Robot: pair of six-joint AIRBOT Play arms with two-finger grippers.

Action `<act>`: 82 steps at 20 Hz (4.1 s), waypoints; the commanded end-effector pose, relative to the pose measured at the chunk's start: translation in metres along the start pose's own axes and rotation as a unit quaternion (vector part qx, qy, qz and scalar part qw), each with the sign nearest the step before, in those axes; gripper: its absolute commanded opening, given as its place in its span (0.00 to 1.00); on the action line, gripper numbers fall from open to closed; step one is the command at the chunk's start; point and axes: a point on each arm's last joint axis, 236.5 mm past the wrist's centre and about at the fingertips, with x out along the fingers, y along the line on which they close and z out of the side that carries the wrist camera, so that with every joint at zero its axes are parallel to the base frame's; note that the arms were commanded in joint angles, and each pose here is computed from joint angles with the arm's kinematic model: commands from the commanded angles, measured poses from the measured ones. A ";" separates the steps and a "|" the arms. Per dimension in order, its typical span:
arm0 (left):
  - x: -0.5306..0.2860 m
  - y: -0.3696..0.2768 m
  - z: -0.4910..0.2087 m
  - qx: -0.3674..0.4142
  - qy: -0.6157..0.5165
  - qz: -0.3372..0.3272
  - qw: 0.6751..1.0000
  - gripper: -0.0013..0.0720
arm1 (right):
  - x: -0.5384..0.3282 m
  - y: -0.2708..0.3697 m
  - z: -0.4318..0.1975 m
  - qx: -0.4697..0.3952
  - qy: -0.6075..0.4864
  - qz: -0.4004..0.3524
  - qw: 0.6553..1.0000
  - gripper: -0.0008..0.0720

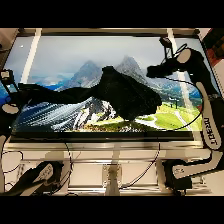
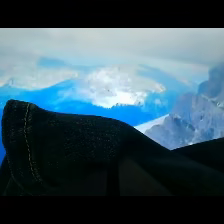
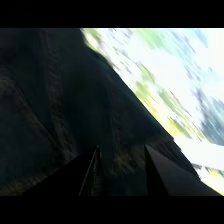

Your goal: Fold the clothes and pants, and hang the long-sleeved shirts on hangers.

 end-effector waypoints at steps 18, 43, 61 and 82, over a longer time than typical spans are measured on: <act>0.005 0.005 -0.011 -0.003 0.014 0.003 1.000 0.06 | 0.084 0.135 -0.237 0.177 0.183 0.220 0.942 0.77; -0.196 0.086 0.216 -0.013 -0.387 0.206 0.899 0.06 | -0.342 0.051 0.019 0.010 -0.458 -0.026 0.889 0.04; -0.067 0.099 0.047 -0.167 -0.072 0.078 0.980 0.06 | -0.269 -0.035 0.025 0.029 -0.321 -0.161 0.933 0.05; -0.017 0.001 -0.008 -0.055 0.133 -0.144 0.979 0.99 | -0.070 -0.130 0.090 0.191 -0.291 -0.132 0.928 0.97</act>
